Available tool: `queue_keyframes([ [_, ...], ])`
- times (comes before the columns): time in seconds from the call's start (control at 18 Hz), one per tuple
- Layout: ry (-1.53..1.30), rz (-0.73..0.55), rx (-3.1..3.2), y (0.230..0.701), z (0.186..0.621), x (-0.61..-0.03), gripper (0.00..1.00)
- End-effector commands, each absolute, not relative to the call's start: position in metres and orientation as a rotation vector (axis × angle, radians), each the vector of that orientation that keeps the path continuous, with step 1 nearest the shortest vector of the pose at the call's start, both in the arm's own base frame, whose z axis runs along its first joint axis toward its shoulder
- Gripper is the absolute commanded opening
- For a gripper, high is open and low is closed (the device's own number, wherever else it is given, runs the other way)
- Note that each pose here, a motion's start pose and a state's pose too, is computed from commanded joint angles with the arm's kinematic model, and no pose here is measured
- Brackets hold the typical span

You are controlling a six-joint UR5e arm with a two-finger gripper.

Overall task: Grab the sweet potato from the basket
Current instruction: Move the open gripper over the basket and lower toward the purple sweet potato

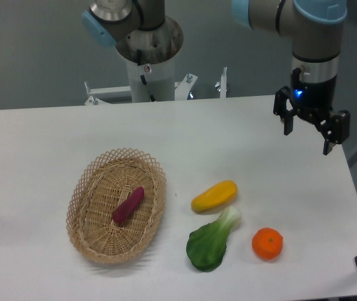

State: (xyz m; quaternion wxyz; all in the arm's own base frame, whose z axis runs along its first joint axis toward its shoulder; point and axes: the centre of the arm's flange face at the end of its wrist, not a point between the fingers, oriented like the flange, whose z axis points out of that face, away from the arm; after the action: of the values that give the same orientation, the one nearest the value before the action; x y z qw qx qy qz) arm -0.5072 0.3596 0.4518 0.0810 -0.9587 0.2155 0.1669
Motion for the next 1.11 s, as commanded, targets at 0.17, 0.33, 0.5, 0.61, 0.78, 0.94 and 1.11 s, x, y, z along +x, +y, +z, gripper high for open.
queue_keyframes([
  [0.17,0.644,0.509,-2.862,0.359,0.458,-0.502,1.00],
  [0.33,0.639,0.490,-2.863,0.360,0.453,-0.489,1.00],
  [0.5,0.614,0.435,-2.841,0.362,0.440,-0.473,1.00],
  [0.61,0.515,0.420,-2.817,0.368,0.437,-0.459,1.00],
  [0.78,0.251,0.356,-2.820,0.389,0.431,-0.428,1.00],
  [0.94,0.103,0.287,-2.815,0.423,0.425,-0.399,1.00],
  [1.11,0.035,0.201,-2.823,0.463,0.408,-0.358,1.00],
])
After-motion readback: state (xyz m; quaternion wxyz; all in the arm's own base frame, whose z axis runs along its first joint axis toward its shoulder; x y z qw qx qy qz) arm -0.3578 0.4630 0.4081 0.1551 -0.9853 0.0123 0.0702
